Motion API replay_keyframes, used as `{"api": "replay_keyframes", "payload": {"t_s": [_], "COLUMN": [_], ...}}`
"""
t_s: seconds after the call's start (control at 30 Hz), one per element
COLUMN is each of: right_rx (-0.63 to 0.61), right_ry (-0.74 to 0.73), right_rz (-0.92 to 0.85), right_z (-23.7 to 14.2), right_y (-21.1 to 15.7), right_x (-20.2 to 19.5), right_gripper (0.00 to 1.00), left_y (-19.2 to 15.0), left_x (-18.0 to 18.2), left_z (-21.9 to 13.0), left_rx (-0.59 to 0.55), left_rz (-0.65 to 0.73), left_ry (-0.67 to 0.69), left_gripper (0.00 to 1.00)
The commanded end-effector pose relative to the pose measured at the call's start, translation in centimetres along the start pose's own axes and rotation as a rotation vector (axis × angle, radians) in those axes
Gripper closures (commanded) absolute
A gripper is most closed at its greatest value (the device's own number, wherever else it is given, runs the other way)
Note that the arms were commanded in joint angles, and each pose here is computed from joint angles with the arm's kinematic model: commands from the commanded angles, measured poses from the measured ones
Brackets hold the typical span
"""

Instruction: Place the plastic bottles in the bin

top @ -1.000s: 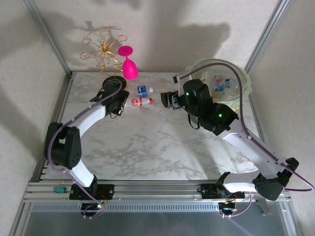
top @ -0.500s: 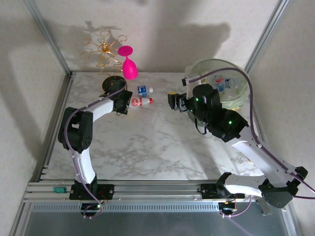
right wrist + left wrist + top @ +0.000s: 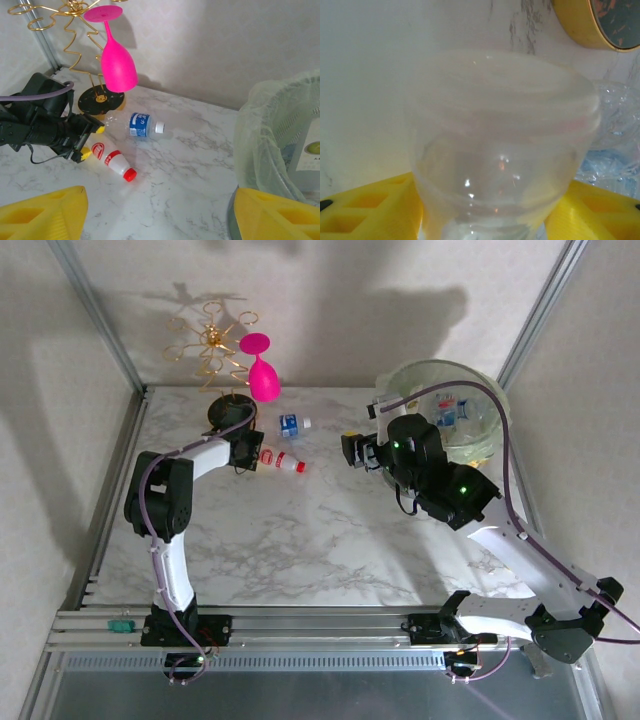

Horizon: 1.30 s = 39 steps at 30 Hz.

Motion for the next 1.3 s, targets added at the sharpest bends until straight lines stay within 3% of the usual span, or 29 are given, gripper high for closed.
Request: {"api": "replay_keyframes", "payload": {"t_s": [0.0, 0.53, 0.73, 1.07, 1.27], "right_rx": [-0.034, -0.041, -0.029, -0.013, 0.044], "right_ry": [-0.027, -0.025, -0.008, 0.070, 0.153], "right_rz": [-0.017, -0.027, -0.019, -0.001, 0.040], "right_z": [-0.4, -0.5, -0.7, -0.4, 0.9], "right_y": [1.0, 1.7, 1.3, 1.1, 0.4], "right_x": [-0.4, -0.4, -0.2, 1.2, 3.1], "right_gripper": [0.23, 0.23, 0.23, 0.23, 0.20], "left_y": [1.8, 1.5, 2.1, 0.5, -1.4], "left_x": [1.7, 4.5, 4.8, 7.4, 6.5], "left_z": [0.7, 1.2, -1.2, -4.7, -8.5], "left_rx": [-0.053, -0.008, -0.051, 0.031, 0.100], "left_rz": [-0.074, 0.025, 0.066, 0.115, 0.203], "left_ry": [0.064, 0.144, 0.156, 0.153, 0.059], "left_gripper": [0.39, 0.43, 0.50, 0.53, 0.51]}}
Point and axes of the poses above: each hand's point on the last joint's axis, 136 mm out from that joint toward the fingers, its own z axis out along the fingers, its own x axis along the line the jaws close on, y = z × x, the point moved 1 cm from there along -z, back along the fingers, and after that the axes turned 5 degrees about -z, right-handed, at the moved point
